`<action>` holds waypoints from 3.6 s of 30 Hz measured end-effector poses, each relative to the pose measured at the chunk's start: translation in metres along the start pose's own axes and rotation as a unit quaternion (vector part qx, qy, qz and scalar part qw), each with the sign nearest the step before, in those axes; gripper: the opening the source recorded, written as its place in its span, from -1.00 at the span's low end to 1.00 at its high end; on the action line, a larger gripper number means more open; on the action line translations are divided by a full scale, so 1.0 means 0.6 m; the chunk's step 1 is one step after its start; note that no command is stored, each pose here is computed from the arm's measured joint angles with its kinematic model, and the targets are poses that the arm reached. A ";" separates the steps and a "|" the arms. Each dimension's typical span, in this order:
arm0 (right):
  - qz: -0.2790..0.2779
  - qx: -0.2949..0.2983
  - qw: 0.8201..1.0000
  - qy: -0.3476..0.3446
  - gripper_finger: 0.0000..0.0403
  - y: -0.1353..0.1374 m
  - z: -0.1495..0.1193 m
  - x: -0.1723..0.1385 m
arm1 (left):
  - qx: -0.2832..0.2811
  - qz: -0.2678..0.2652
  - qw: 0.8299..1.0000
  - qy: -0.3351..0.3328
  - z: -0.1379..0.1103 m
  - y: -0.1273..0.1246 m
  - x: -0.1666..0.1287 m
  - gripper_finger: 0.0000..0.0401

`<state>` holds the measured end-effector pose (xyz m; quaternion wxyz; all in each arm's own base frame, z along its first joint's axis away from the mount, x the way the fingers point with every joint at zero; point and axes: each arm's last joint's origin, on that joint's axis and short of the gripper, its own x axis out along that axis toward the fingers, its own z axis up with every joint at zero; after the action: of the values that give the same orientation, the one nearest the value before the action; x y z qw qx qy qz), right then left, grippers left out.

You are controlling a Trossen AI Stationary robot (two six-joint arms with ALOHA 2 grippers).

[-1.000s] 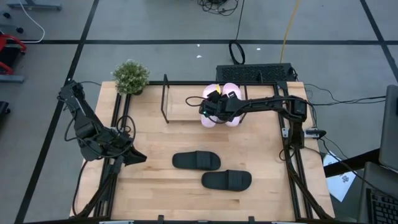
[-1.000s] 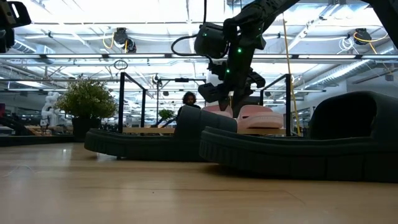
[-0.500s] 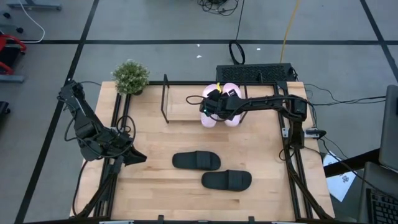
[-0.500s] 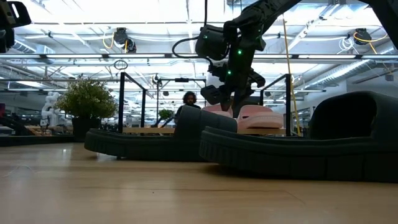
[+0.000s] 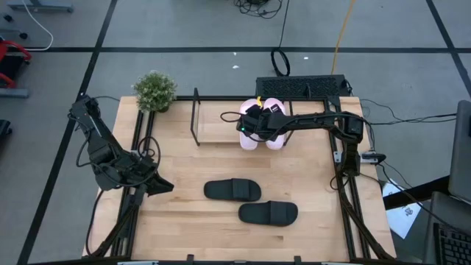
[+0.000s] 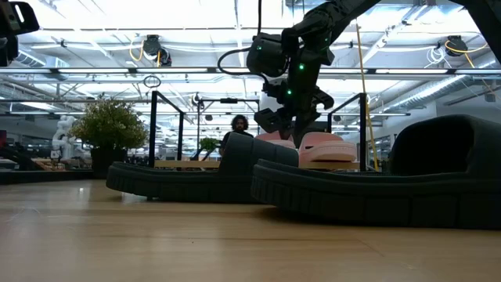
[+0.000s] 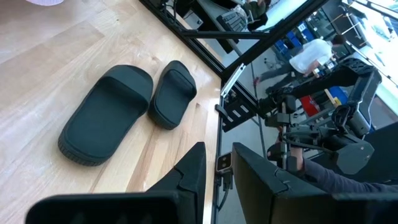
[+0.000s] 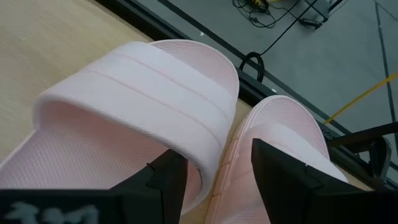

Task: Pick and place slides into the shelf
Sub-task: Put the pink slide on the shelf, then put the top black slide on the shelf

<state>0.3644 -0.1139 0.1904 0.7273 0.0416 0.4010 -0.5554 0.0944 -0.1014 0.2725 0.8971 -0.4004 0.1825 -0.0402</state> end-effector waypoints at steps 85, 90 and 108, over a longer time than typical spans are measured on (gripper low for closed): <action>0.006 -0.044 0.999 0.019 -0.27 -0.011 -0.005 -0.025 | 0.013 0.005 1.000 -0.011 0.001 0.000 0.000 -0.63; 0.011 -0.044 0.999 0.012 -0.27 -0.020 0.002 -0.035 | 0.013 0.005 1.000 -0.011 0.001 0.000 0.000 -0.63; 0.174 0.004 0.980 -0.095 -0.28 -0.025 0.013 -0.212 | 0.023 0.015 0.999 -0.016 -0.003 0.000 0.006 -0.63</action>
<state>0.3483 -0.0249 0.2814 0.8474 0.0607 0.3140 -0.4239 0.0970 -0.1034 0.2705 0.9095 -0.3771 0.1732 -0.0243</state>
